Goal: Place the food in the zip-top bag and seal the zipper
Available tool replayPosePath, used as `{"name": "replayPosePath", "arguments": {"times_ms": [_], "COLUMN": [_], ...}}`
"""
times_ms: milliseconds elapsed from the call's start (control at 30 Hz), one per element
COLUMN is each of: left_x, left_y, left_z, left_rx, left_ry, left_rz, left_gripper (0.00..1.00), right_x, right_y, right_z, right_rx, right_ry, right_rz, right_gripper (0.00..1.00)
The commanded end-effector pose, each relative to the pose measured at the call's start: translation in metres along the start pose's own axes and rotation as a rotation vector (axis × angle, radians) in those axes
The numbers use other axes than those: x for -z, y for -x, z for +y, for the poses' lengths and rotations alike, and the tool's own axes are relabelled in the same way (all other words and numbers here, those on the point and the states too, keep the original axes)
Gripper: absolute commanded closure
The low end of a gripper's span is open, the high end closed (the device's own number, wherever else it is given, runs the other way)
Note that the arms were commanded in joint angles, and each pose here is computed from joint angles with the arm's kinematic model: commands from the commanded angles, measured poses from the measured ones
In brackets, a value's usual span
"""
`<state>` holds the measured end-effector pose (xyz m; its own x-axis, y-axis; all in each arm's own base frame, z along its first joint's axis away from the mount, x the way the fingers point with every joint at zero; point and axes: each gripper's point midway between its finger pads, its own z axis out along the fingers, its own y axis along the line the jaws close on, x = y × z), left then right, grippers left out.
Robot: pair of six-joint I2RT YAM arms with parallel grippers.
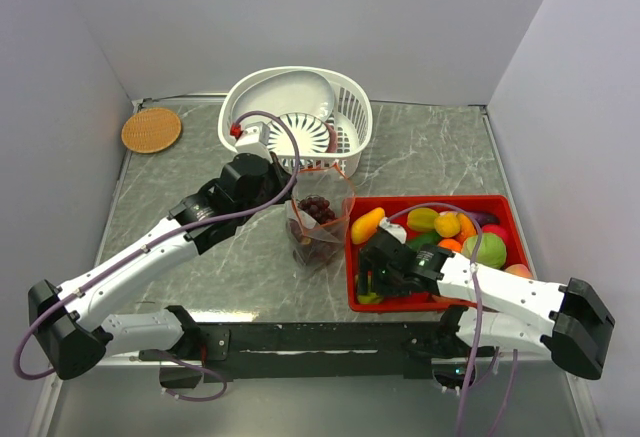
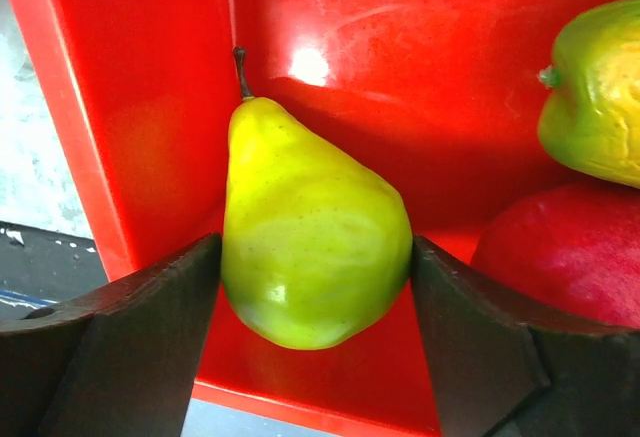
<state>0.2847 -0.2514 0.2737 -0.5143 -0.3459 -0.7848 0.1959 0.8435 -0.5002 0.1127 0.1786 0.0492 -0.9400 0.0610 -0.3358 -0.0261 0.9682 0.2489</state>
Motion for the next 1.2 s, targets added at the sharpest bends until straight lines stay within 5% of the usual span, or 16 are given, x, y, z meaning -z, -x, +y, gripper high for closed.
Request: {"name": "replayPosePath", "arguments": {"times_ms": [0,200,333,500,833,1167], "left_x": [-0.002,-0.002,-0.001,-0.002,-0.008,-0.001], "left_y": [0.012,0.012,0.013,0.013,0.007,0.011], "left_z": [-0.006,-0.005,-0.006,-0.008,-0.015,-0.021], "left_rx": [0.019,0.020,0.022,0.027,0.049,0.065], "left_ry": [-0.018,-0.016,-0.022,-0.027,-0.053,-0.082], "left_rz": [-0.049,-0.050,-0.053,-0.051,-0.024,-0.027], "left_gripper": [0.99,0.99,0.99,0.99,0.99,0.99], "right_x": [0.004,0.042,0.083,0.138,0.179,0.137], "right_y": [0.010,0.043,0.083,0.132,0.211,0.227], "right_z": [0.010,0.010,0.003,0.038,0.131,0.144], "right_rx": [0.004,-0.024,-0.060,-0.088,-0.052,-0.053], "right_ry": [0.032,0.007,-0.040,0.098,0.250,0.233], "right_rz": [-0.041,-0.172,-0.347,-0.523,-0.674,-0.608], "right_gripper": [0.32,0.59,0.62,0.63,0.63,0.08]}}
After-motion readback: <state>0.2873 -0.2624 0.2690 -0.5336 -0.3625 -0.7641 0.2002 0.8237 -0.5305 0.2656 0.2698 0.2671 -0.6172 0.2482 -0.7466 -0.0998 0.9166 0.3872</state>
